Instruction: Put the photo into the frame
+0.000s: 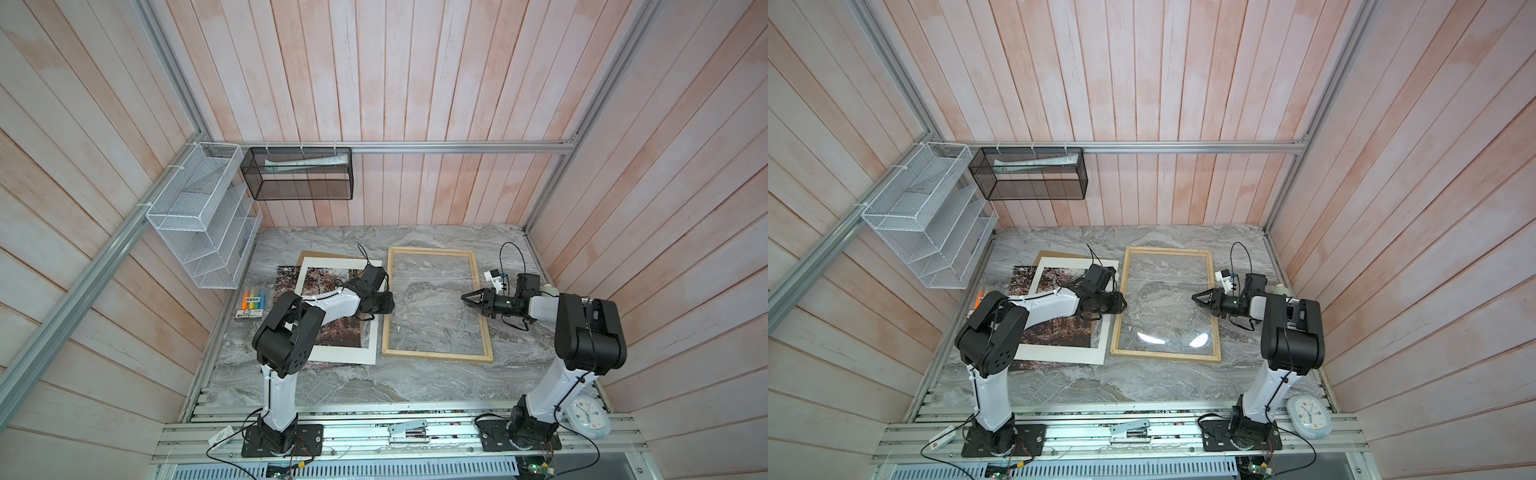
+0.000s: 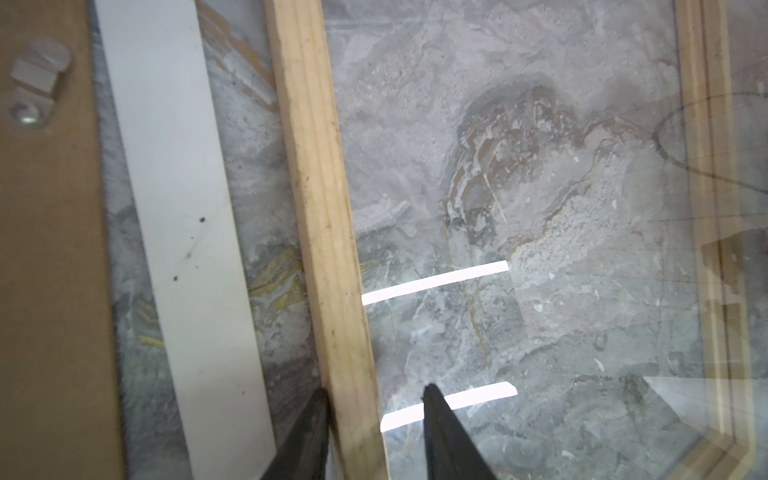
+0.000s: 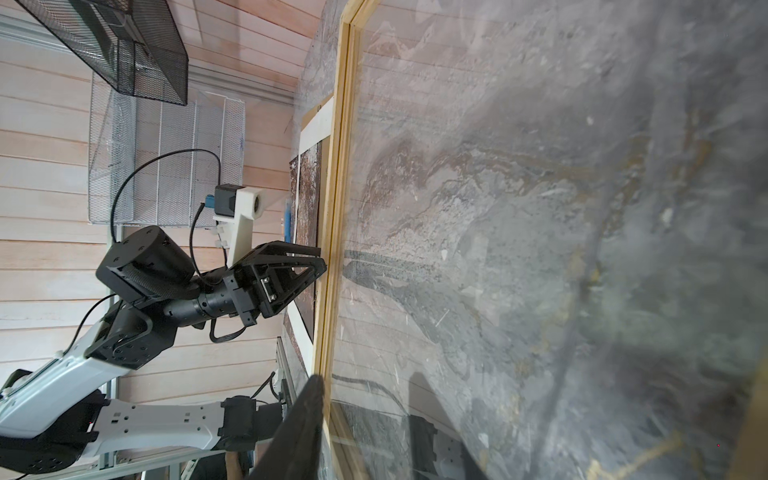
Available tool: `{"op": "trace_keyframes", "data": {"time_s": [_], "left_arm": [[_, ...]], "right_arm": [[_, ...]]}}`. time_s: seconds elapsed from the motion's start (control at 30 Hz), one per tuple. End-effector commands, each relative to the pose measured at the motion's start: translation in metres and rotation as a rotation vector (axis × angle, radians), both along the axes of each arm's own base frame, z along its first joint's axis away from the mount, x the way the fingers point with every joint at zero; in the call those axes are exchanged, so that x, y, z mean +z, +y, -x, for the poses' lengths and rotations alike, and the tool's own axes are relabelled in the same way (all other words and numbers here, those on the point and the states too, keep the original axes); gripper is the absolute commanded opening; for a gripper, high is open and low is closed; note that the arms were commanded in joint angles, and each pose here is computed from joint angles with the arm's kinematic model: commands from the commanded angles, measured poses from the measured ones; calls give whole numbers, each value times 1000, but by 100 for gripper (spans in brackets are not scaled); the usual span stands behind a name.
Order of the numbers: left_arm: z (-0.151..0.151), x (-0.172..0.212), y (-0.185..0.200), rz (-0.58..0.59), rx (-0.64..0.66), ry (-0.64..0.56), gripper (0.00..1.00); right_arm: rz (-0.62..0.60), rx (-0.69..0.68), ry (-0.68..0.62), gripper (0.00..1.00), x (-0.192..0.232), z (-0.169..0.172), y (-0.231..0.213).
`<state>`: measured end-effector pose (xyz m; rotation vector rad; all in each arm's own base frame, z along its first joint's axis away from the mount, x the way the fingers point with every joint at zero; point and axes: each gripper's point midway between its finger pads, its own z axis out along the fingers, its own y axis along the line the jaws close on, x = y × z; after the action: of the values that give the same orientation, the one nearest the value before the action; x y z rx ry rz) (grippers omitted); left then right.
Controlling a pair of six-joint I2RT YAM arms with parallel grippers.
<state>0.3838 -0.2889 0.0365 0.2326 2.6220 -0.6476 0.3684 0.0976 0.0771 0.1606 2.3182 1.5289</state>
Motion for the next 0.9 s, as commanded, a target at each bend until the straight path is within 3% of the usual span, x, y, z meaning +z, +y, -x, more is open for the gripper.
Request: {"op": "trace_keyframes", "data": {"time_s": [0.0, 0.3, 0.87], "left_arm": [[6, -8, -7, 13, -20, 16, 39], [7, -9, -6, 10, -21, 17, 36], [7, -12, -5, -1, -20, 21, 32]], "right_arm": [[73, 1, -22, 39, 4, -5, 1], [194, -36, -3, 44, 1, -9, -6], [389, -78, 44, 46, -7, -17, -16]]}}
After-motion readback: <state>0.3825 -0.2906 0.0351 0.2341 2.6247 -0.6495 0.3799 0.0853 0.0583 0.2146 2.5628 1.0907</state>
